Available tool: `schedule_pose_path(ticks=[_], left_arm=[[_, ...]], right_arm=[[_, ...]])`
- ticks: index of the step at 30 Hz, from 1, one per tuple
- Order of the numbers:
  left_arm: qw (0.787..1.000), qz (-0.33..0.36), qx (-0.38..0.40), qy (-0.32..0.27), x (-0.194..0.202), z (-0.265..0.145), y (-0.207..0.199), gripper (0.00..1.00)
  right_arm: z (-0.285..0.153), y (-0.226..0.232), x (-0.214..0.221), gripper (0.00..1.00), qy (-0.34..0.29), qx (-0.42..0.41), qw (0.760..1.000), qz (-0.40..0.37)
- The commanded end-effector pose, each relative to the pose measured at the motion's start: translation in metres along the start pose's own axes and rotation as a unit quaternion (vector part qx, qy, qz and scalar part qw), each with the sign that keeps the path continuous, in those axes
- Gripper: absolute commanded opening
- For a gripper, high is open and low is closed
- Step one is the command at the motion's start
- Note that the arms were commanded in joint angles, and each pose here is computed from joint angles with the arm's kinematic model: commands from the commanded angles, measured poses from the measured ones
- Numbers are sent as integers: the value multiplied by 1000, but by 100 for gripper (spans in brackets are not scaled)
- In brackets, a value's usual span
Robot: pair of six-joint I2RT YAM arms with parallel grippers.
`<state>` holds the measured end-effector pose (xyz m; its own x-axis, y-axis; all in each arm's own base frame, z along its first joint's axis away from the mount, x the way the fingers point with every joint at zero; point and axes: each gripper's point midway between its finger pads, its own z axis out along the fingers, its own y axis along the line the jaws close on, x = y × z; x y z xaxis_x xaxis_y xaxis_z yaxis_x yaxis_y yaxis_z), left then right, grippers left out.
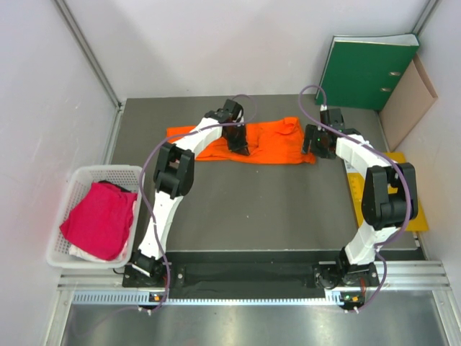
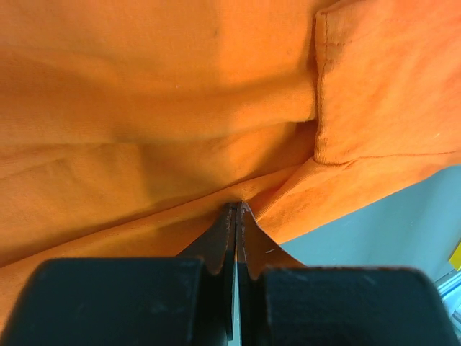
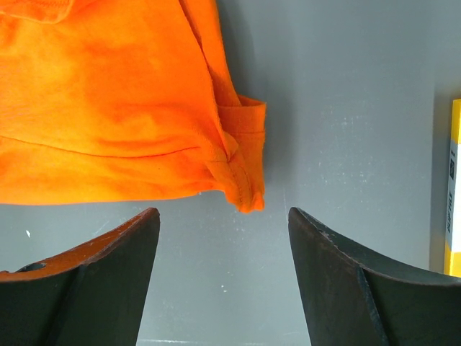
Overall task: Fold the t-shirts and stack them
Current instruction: Fold the other side of the tshirt into a rectangle
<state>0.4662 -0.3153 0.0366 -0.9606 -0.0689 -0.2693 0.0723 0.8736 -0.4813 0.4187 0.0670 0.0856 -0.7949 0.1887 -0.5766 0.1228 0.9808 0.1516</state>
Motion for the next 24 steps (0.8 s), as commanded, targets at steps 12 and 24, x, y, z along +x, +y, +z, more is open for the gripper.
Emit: schedule_pose_path(ticks=[12,24], left_arm=[[995,44,47,-75,-23,-59,-46,0],[998,47,15,-39,3,-26,-30,0]], right_arm=[[-6,6,-7,72,-15,-8,1000,-4],[-7,6,-4,72,-14,-9,1000,3]])
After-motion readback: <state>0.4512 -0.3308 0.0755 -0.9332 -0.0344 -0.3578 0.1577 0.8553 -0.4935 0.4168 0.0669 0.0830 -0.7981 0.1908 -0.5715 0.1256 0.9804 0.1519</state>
